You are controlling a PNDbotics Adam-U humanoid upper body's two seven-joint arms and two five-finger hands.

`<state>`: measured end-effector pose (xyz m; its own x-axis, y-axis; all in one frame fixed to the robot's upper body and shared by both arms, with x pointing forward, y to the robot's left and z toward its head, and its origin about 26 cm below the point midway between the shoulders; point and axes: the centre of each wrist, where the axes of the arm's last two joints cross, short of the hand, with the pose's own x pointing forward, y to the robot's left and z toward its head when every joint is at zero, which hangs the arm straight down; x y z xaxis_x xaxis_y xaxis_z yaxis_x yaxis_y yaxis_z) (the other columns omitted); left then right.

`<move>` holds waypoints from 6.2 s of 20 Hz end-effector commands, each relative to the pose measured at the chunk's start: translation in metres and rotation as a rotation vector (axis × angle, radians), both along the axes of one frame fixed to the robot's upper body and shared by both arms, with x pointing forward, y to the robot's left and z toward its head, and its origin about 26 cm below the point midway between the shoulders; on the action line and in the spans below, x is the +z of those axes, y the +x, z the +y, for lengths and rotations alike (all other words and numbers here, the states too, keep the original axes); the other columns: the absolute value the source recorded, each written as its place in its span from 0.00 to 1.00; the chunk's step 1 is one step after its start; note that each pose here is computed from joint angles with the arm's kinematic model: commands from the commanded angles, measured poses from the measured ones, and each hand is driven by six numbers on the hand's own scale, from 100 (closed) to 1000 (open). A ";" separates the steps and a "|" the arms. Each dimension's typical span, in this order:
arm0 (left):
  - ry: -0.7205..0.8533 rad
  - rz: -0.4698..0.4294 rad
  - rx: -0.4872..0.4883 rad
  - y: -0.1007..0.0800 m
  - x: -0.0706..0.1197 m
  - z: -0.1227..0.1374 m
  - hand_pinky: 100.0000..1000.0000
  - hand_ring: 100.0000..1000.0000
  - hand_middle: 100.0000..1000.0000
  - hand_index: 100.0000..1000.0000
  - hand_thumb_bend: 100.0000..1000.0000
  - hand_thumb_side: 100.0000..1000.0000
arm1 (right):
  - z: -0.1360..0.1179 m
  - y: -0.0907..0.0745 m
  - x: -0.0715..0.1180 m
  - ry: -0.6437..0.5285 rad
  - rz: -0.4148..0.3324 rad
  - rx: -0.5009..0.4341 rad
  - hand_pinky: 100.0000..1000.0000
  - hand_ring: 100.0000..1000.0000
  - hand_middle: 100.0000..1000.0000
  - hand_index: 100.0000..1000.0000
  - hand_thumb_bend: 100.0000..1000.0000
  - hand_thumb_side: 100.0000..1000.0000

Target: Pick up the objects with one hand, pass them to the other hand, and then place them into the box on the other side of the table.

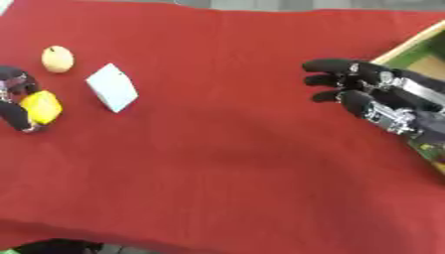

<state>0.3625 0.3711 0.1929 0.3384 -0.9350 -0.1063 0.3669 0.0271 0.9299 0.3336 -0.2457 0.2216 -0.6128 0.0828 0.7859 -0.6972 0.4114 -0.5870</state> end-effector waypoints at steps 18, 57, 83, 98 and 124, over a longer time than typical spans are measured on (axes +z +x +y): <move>-0.037 -0.356 -0.077 -0.057 0.074 -0.048 0.60 0.52 0.43 0.44 0.10 0.00 | -0.003 -0.003 0.015 0.008 -0.057 0.004 0.93 1.00 0.99 0.97 0.00 0.55; -0.582 -0.728 -0.809 -0.065 0.032 -0.189 0.55 0.44 0.36 0.46 0.00 0.19 | 0.064 0.046 0.056 -0.186 -0.355 0.107 0.90 1.00 0.97 0.95 0.00 0.34; -0.629 -0.833 -1.016 -0.072 0.030 -0.236 0.55 0.43 0.35 0.46 0.00 0.19 | 0.098 0.082 0.024 -0.381 -0.424 0.127 0.91 1.00 1.00 0.97 0.00 0.39; -0.643 -0.795 -1.027 -0.069 0.026 -0.244 0.56 0.43 0.35 0.46 0.00 0.18 | 0.103 0.080 0.024 -0.392 -0.411 0.185 0.91 1.00 1.00 0.98 0.00 0.48; -0.616 -0.798 -0.986 -0.058 0.017 -0.251 0.55 0.43 0.35 0.46 0.00 0.17 | 0.111 0.063 0.038 -0.354 -0.422 0.301 0.92 1.00 1.00 1.00 0.00 0.34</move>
<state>0.3042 0.1212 0.2039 -0.6942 -0.6455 0.3184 -0.1183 0.5387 0.8342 0.4010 -0.1357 0.2448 -0.8737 0.1046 0.4750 -0.4792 -0.0181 -0.8775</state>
